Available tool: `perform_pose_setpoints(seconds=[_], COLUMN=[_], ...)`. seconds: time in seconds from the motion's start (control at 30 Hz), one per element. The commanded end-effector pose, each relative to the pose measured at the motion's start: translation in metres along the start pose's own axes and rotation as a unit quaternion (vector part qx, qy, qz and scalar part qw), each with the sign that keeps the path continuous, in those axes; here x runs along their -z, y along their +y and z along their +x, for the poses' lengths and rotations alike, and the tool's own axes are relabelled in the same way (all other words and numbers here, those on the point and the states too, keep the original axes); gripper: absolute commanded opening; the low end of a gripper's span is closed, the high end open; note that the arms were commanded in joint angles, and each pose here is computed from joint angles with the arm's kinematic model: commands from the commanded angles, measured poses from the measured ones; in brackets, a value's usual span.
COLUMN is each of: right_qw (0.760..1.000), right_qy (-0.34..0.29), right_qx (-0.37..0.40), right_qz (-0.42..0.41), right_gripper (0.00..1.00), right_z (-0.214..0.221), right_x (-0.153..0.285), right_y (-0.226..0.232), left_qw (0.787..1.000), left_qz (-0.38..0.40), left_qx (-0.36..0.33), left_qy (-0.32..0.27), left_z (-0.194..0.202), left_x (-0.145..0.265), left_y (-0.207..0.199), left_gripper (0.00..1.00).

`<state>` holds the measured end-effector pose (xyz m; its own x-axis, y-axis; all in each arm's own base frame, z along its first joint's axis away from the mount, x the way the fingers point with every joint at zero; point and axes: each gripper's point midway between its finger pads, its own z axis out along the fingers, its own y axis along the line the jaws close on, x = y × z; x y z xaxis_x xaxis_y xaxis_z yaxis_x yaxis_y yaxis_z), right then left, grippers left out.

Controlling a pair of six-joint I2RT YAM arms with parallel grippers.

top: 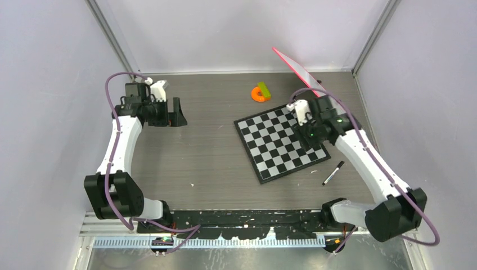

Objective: Write a sentence on the whiteboard
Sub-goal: Move the distractor to the center of the board.

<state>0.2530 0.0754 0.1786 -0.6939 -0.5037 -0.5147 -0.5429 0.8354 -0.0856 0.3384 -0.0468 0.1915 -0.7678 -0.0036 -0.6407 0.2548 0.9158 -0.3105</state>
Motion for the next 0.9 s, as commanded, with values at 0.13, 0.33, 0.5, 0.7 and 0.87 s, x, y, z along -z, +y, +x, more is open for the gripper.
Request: perform_pose_setpoints(seconds=[0.13, 0.33, 0.5, 0.7, 0.87], right_qw=[0.966, 0.931, 0.929, 0.932, 0.935], right_qy=[0.062, 0.101, 0.134, 0.145, 0.167], right_qx=[0.117, 0.174, 0.179, 0.192, 0.174], right_qz=[0.224, 0.305, 0.294, 0.270, 0.259], right_gripper=[0.16, 0.00, 0.00, 0.00, 0.01], right_z=[-0.011, -0.012, 0.002, 0.022, 0.049], right_x=[-0.058, -0.085, -0.106, -0.131, -0.149], right_y=[-0.062, -0.097, -0.116, -0.130, -0.148], left_qw=[0.999, 0.999, 0.999, 0.998, 0.997], left_qz=[-0.010, -0.012, -0.006, 0.008, 0.010], left_qx=[-0.009, -0.015, -0.021, -0.024, -0.026], left_qy=[-0.035, -0.040, -0.050, -0.062, -0.067], left_z=[-0.015, -0.015, -0.016, -0.018, -0.018], left_x=[0.011, 0.017, 0.023, 0.027, 0.029], left_y=[-0.003, -0.006, -0.011, -0.019, -0.021], left_gripper=[1.00, 1.00, 1.00, 1.00, 1.00])
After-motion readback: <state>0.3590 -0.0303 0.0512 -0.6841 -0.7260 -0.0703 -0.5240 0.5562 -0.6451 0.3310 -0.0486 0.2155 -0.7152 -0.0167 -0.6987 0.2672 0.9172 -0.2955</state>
